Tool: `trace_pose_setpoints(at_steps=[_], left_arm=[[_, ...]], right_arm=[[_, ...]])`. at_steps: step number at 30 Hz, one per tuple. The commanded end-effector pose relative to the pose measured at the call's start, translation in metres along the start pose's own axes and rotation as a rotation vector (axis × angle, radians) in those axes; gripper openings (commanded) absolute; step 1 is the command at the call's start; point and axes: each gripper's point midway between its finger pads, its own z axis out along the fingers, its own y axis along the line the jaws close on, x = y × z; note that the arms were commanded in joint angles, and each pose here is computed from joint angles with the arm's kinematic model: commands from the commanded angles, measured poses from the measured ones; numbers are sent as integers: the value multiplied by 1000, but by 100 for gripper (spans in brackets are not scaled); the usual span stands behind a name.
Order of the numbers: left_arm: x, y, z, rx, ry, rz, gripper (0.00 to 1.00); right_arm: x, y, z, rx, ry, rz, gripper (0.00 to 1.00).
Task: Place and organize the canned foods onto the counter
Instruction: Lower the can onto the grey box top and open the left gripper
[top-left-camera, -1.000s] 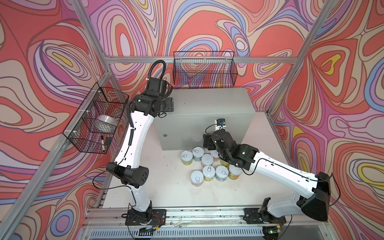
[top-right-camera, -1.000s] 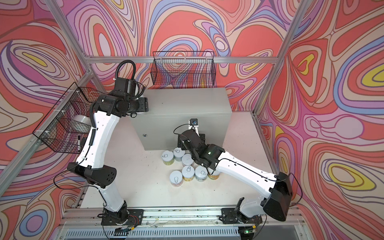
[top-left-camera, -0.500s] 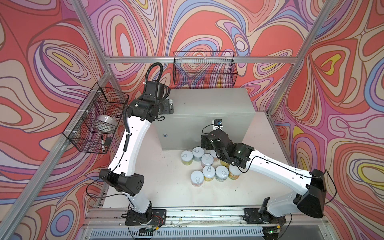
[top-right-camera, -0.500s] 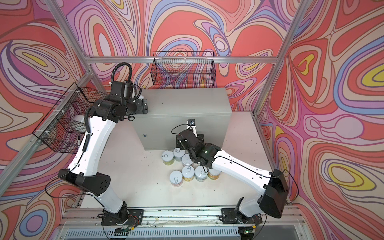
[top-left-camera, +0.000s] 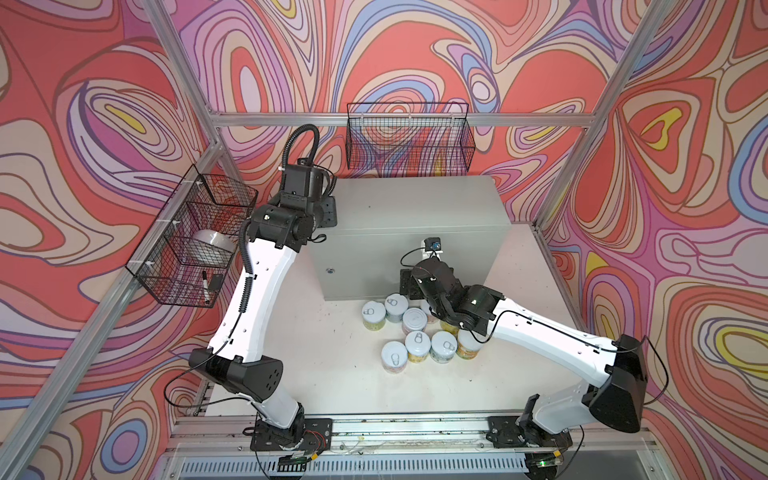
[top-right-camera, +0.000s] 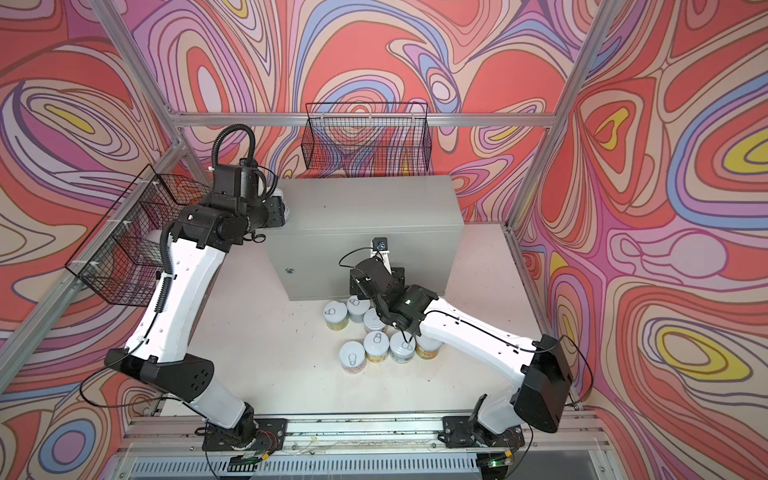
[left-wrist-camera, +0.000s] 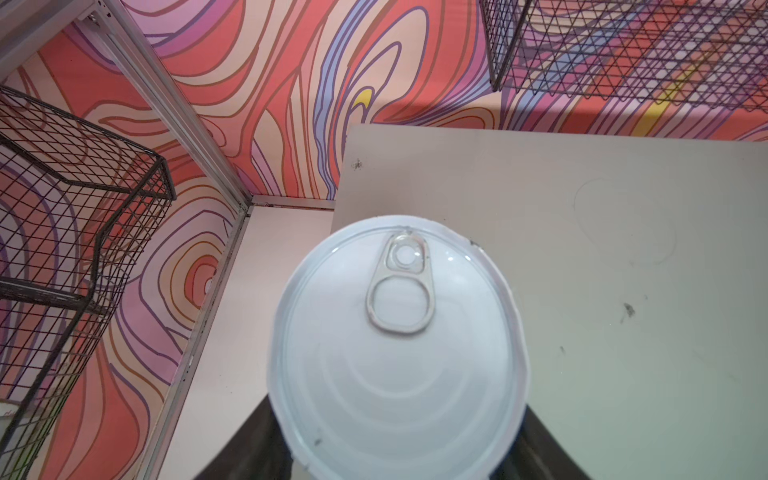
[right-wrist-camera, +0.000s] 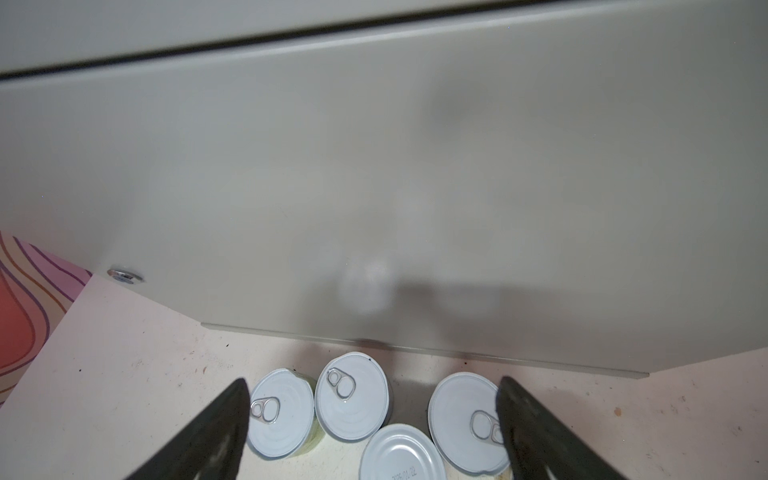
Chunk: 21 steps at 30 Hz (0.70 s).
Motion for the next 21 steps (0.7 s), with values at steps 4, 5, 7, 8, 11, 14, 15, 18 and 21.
trace_pose_setpoints(at_steps=[4,5,7,8,11,14,15,18,21], left_arm=[[-5,-3,15,-6,3,11,57],[-6,-5,17,-2,3,12,57],[-9,-7,19,1,2,14,57],[-10,-8,22,-2,2,16,57],[-13,-8,29,-15,-8,21,57],[-16,-9,36,-27,-18,21,57],[-17,-10,38,-24,-24,19,57],[-21,-13,44,-19,-36,22,57],[-24,-13,52,-30,-32,21,57]], right_arm=[[-8,-3,0,22,-27,0,95],[-8,-3,1,23,-27,-4,95],[-8,-2,1,24,-27,-7,95],[-8,-3,2,26,-28,-7,95],[-9,-3,2,27,-30,-9,95],[-11,-4,1,31,-35,-9,95],[-11,-4,0,32,-36,-9,95],[-12,-6,-1,39,-40,-9,95],[-14,-7,-3,43,-43,-4,95]])
